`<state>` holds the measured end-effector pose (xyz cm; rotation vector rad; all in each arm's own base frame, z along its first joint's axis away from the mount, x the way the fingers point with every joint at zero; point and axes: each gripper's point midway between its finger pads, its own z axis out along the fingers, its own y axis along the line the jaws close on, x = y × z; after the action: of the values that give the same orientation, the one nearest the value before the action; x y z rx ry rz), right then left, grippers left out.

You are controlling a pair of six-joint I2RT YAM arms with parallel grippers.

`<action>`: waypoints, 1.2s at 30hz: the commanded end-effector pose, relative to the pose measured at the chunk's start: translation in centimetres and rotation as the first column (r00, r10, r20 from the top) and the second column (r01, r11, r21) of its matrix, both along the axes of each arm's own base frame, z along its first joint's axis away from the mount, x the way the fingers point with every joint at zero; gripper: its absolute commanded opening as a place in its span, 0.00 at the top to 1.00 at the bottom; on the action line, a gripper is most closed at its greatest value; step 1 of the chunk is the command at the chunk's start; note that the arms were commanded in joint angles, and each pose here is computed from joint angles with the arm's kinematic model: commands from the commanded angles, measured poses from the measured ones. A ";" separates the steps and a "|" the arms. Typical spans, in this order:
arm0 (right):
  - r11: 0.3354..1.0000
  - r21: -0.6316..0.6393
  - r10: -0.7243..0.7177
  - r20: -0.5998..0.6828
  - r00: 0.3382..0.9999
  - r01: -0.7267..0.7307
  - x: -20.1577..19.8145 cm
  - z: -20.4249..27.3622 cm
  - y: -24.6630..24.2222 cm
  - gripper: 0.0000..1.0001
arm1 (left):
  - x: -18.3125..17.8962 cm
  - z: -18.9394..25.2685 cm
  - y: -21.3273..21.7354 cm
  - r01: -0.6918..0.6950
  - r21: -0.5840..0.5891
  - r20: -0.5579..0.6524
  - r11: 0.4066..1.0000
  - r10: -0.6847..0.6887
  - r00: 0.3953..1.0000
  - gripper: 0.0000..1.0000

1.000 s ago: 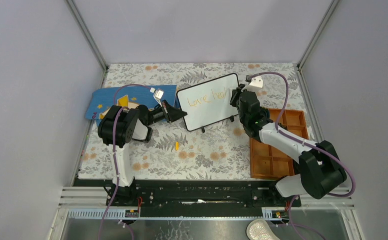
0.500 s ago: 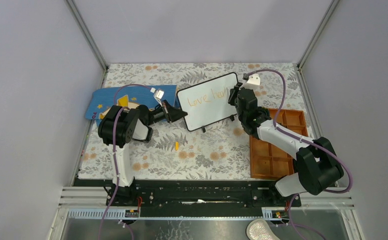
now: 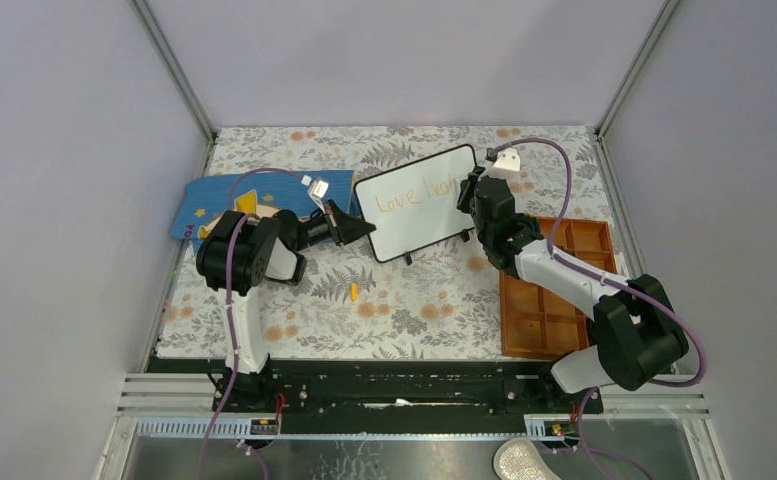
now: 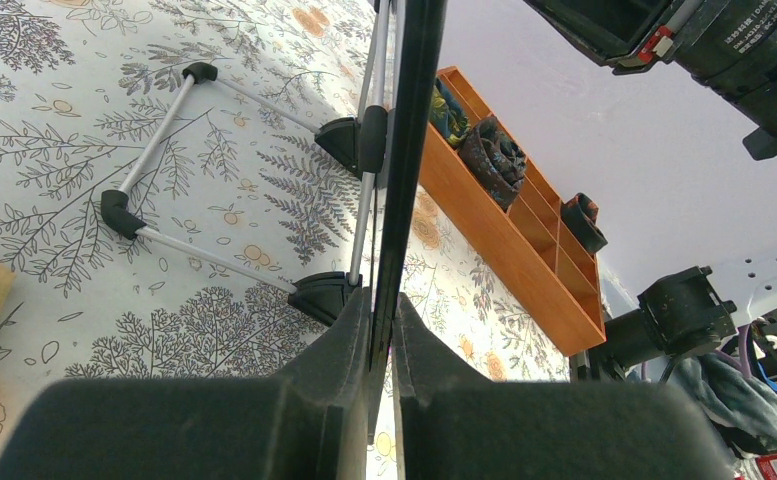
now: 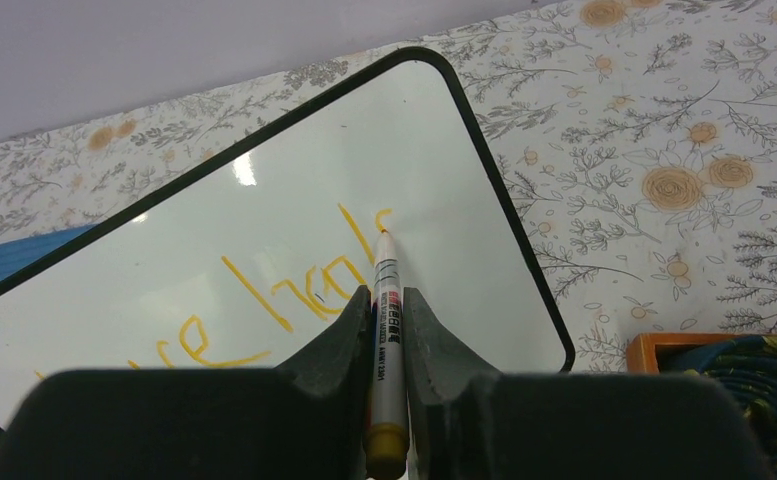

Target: Write a sentence on the whiteboard

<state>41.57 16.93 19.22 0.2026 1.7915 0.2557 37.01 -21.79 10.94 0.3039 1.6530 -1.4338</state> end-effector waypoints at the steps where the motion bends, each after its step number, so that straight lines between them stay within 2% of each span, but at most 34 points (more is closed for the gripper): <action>1: 1.000 -0.004 -0.029 -0.009 1.000 0.029 -0.1 0.4 -0.8 1.00 | -0.8 -0.8 -0.1 0.023 0.007 -0.064 1.000 -0.023 0.998 1.00; 13: 0.996 -0.030 -0.084 -0.025 0.996 0.083 0.0 0.2 -1.7 1.00 | -0.9 -0.7 -0.2 0.023 0.009 -0.061 1.000 -0.023 0.998 1.00; 30: 0.998 0.019 0.066 -0.030 0.997 -0.066 -0.5 0.7 0.9 1.00 | -0.9 -0.6 -0.3 0.024 0.009 -0.057 1.000 -0.024 0.998 1.00; 36: 0.998 0.055 0.000 0.014 1.000 -0.001 -1.6 2.8 -0.7 1.00 | -0.9 -0.7 -0.3 0.024 0.010 -0.060 1.000 -0.024 0.998 1.00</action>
<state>40.44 17.04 17.65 0.1659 1.8772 0.2566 36.98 -21.83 11.11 0.3046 1.6549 -1.4342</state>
